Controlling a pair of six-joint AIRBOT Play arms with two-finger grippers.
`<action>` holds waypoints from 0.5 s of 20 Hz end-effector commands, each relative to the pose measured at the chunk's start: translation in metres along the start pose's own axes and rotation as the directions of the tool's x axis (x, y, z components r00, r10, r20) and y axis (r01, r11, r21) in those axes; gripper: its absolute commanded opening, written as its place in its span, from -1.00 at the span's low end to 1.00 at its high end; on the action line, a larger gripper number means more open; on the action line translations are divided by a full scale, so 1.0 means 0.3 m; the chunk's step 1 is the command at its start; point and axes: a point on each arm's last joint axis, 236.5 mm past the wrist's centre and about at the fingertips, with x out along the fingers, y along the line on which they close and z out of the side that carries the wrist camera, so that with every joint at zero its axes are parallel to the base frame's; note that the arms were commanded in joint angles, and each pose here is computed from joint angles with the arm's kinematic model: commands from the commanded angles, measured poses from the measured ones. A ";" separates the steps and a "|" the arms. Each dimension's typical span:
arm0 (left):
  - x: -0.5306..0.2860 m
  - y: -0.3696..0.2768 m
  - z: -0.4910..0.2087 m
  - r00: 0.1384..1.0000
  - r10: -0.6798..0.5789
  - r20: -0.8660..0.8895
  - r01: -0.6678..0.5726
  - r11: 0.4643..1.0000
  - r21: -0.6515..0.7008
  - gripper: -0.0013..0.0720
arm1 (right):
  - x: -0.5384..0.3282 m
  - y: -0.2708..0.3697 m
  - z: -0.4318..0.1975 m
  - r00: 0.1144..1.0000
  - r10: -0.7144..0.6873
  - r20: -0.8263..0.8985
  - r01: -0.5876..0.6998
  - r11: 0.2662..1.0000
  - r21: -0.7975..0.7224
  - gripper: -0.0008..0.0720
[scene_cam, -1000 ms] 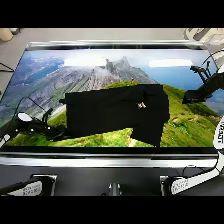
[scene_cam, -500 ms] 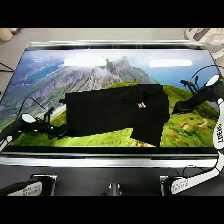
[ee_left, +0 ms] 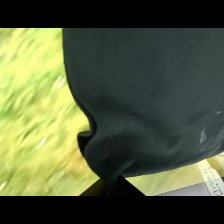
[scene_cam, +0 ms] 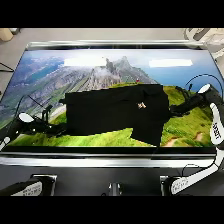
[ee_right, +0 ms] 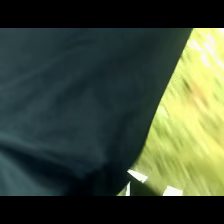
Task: Fold the shirts.
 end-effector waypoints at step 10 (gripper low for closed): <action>-1.536 -0.696 0.260 0.309 -0.147 0.940 -0.388 0.883 0.266 -0.91 | -1.465 0.679 0.074 0.327 -0.188 0.926 0.711 0.694 -0.110 -0.95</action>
